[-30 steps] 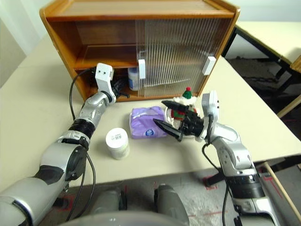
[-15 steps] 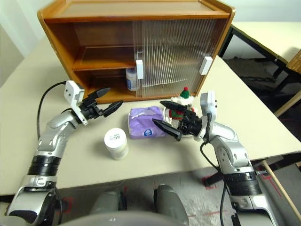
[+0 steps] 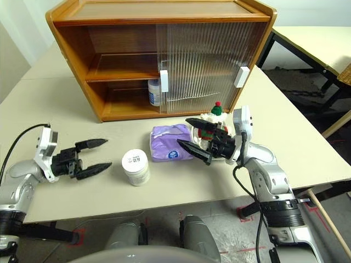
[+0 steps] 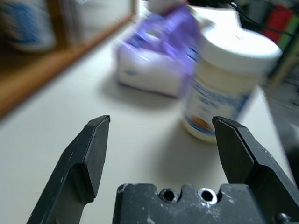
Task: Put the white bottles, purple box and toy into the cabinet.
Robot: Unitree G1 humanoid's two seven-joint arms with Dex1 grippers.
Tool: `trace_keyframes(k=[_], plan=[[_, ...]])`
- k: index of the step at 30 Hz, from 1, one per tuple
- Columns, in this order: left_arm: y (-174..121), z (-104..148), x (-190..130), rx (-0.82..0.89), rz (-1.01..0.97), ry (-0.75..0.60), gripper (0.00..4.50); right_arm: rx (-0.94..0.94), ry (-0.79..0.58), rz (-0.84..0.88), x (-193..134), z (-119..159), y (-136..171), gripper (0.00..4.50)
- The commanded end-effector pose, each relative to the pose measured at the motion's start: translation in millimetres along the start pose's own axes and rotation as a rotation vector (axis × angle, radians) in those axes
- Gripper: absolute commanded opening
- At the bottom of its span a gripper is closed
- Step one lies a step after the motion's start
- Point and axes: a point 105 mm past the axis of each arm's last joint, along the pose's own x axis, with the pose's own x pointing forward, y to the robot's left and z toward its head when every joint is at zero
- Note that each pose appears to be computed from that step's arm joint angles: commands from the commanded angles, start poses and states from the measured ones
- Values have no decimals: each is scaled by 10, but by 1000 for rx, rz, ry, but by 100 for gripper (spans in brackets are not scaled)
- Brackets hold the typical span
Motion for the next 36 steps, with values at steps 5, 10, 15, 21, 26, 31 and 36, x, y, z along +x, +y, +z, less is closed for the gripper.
trace_keyframes(k=[5,10,15,21,26,31,36], plan=[[-139,-152,223,17,-132,49,445,-9,16,18,15,-19,-4,450],[-140,-226,437,20,-157,56,445,-13,13,22,44,4,4,450],[-205,-306,590,10,-195,60,445,-18,15,21,35,32,1,450],[-242,-326,699,17,-217,58,445,-21,18,21,32,49,7,450],[-312,-329,797,12,-251,36,429,-17,21,25,35,44,23,450],[-353,-333,849,6,-268,22,299,-13,23,25,27,27,37,450],[-363,-331,872,10,-279,19,299,-7,34,27,18,-11,50,450]])
